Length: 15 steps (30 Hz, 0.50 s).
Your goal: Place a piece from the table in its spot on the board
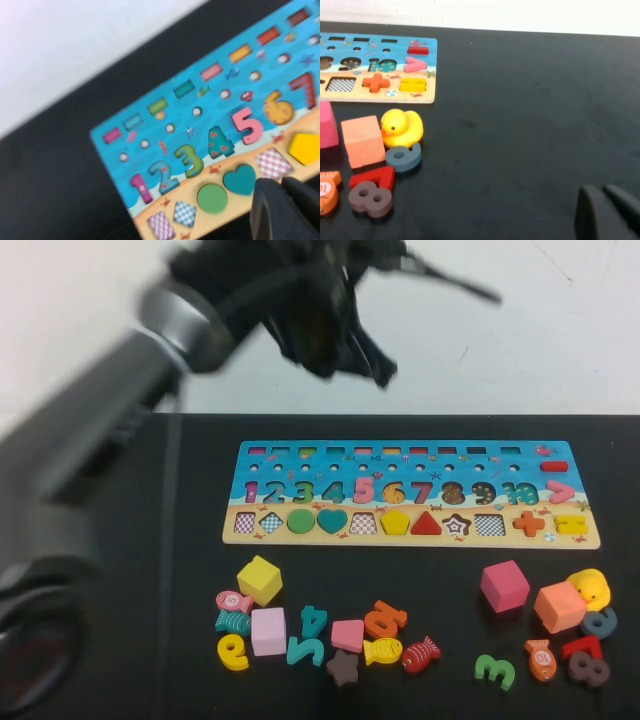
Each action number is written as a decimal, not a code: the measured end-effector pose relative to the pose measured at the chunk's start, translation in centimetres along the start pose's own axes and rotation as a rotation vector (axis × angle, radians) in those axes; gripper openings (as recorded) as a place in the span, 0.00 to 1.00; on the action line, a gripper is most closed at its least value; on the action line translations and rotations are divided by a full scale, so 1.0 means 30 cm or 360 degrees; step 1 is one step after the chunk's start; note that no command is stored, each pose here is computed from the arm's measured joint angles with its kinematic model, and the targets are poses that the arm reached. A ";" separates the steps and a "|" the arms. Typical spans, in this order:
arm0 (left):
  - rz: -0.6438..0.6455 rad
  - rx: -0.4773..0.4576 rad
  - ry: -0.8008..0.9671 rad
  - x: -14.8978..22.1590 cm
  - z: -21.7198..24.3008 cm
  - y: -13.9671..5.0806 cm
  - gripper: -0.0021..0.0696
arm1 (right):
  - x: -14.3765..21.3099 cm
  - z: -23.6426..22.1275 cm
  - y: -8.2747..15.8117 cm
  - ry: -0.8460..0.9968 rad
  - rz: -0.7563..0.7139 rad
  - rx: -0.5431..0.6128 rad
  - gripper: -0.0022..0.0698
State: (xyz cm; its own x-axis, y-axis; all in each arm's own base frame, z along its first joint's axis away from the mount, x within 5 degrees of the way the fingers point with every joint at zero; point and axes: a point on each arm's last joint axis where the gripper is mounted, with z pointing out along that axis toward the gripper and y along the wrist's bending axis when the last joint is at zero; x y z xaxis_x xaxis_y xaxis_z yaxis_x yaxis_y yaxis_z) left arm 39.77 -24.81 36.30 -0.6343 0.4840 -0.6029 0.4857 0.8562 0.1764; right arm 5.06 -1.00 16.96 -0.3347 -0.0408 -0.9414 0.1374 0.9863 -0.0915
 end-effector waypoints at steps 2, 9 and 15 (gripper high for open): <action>0.0031 0.0035 -0.0083 -0.011 -0.139 0.019 0.03 | 0.000 0.000 0.000 0.0000 0.0000 0.0000 0.06; 0.0058 0.0094 -0.0397 0.026 -0.589 0.084 0.03 | 0.000 0.000 0.000 0.0000 0.0000 0.0000 0.06; 0.0139 0.0281 -0.0777 0.146 -0.982 0.107 0.03 | 0.000 0.000 0.000 0.0000 0.0000 0.0000 0.06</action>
State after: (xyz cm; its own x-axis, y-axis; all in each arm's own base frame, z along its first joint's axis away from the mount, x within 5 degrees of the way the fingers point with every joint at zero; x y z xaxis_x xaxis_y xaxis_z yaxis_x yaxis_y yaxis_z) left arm 20.84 -14.61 57.16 -0.2534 0.3754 -0.8915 0.6447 0.7526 0.1337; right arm 5.06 -1.00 16.96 -0.3347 -0.0408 -0.9414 0.1374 0.9863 -0.0915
